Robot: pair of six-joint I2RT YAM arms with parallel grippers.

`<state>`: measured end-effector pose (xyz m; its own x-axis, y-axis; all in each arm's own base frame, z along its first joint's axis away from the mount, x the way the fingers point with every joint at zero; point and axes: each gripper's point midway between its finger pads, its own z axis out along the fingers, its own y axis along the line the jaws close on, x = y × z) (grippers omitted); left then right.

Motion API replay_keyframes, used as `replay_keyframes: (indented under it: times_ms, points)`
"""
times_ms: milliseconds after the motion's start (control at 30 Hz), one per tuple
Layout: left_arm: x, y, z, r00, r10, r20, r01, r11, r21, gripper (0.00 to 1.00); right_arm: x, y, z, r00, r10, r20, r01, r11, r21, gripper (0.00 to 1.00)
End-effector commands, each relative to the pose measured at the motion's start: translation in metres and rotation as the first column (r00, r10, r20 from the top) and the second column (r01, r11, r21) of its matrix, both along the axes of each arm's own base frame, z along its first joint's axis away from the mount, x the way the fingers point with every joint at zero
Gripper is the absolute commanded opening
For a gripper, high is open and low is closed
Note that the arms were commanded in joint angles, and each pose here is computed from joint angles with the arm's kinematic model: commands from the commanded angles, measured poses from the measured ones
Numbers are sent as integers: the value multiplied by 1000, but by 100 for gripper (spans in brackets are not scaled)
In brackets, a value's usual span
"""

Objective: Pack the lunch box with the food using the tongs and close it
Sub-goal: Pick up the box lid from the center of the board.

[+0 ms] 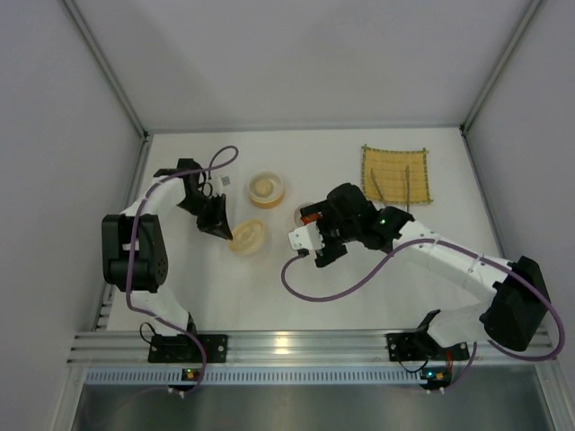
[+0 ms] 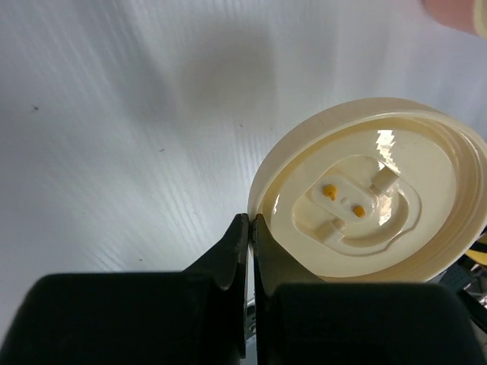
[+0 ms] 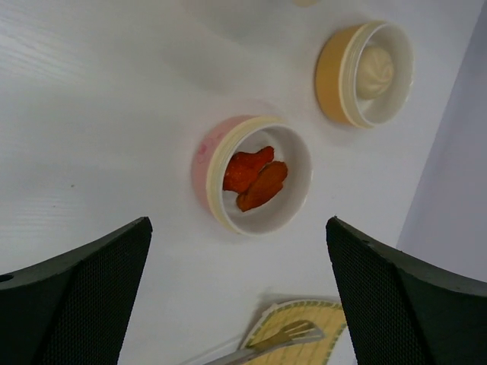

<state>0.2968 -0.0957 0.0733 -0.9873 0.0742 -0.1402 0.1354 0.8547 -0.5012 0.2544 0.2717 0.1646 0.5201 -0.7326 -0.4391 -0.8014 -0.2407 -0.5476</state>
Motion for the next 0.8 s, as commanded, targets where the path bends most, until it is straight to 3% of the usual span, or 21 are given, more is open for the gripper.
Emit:
replay_keyframes:
  times_ms: [0,167,300,433,767]
  points:
    - [-22,-13,35,998,-68,0,67,993,-92,0,-8,35,47,946,212,245,-234,970,63,95]
    - [-42,-23,43,992,-125,-8,123,982,-141,0,-37,68,72,873,360,328,-409,908,92,91]
    - [-51,-27,47,984,-179,0,177,975,-132,0,-53,89,62,848,442,291,-474,879,46,90]
    - [-53,-32,50,979,-202,11,201,968,-149,0,-71,103,38,775,555,302,-566,822,-61,90]
    - [-61,-44,52,966,-258,16,257,950,-177,0,-63,143,29,727,580,369,-590,801,-97,84]
